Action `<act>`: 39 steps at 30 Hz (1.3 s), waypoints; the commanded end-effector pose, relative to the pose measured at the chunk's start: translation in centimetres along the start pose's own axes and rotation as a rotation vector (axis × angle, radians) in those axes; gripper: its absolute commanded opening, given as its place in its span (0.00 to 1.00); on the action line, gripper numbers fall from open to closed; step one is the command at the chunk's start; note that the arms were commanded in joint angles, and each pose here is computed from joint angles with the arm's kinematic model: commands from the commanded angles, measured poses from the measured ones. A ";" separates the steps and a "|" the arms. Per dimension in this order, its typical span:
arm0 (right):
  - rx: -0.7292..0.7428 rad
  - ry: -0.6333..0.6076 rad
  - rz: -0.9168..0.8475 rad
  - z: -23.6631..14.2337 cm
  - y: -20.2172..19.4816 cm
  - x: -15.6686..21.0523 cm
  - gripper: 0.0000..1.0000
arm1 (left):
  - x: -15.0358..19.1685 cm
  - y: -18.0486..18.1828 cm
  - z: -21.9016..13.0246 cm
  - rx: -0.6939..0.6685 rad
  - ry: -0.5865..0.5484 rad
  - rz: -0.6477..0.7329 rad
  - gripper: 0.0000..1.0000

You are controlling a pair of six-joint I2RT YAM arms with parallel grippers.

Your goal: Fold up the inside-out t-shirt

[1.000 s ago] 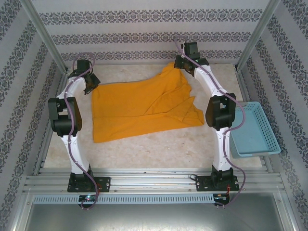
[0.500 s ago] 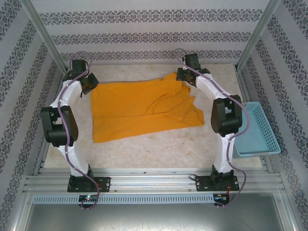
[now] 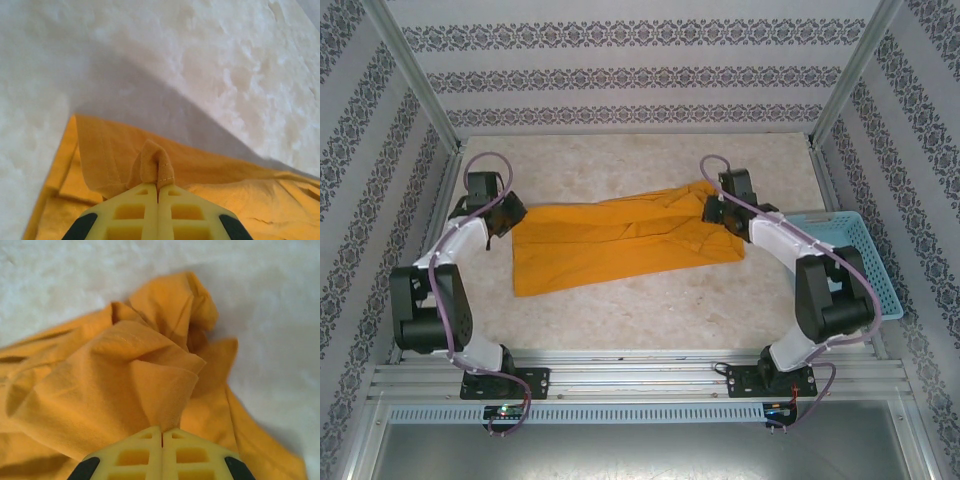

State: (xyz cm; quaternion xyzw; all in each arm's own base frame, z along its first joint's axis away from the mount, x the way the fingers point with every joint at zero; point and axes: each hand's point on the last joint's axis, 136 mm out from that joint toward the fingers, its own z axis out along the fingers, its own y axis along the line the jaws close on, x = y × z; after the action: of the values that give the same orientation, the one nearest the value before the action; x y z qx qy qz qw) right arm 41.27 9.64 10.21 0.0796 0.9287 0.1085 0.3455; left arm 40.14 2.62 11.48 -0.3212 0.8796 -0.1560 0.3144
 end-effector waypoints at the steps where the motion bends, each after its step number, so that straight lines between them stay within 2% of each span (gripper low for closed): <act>1: -0.036 -0.030 0.096 -1.2 -0.2 1.6 0.00 | 1.1 0.6 -0.8 0.062 -0.049 -0.089 0.00; 6: -0.019 0.037 0.170 -1.2 -1.8 6.0 0.00 | 5.5 4.1 -1.3 0.001 -0.007 -0.130 0.02; 8: -0.015 0.068 0.178 -0.9 -2.0 6.7 0.13 | 6.9 5.5 -1.3 -0.054 0.026 -0.154 0.13; 10: 0.002 0.088 0.174 -0.9 -2.2 6.4 0.34 | 7.4 6.6 -1.4 -0.112 0.037 -0.164 0.33; 13: 0.015 0.043 0.134 -1.9 -1.8 3.6 0.42 | 5.5 6.4 -2.3 -0.152 -0.008 -0.135 0.42; 18: 0.019 0.019 0.041 -2.2 0.5 -0.5 0.44 | 2.2 4.3 -3.2 -0.171 -0.022 -0.061 0.49; 24: 0.062 0.133 -0.012 1.4 2.2 -1.6 0.47 | 3.2 3.5 -1.2 -0.196 0.069 -0.020 0.52; 29: 0.141 0.215 -0.049 4.6 1.9 -0.7 0.48 | 5.4 3.5 0.8 -0.199 0.152 0.004 0.52; 33: 0.175 0.270 -0.069 5.6 1.4 0.8 0.47 | 6.5 4.4 1.8 -0.234 0.196 0.006 0.52; 39: 0.210 0.296 -0.082 3.6 0.5 4.0 0.37 | 7.7 5.9 2.4 -0.276 0.218 0.004 0.51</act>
State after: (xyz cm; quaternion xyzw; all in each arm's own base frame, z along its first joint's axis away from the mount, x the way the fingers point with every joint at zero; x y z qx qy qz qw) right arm 43.09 12.18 4.77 0.0632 0.9760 0.0334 0.2058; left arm 35.73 1.74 4.67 -0.3466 0.9139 -0.0853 0.1933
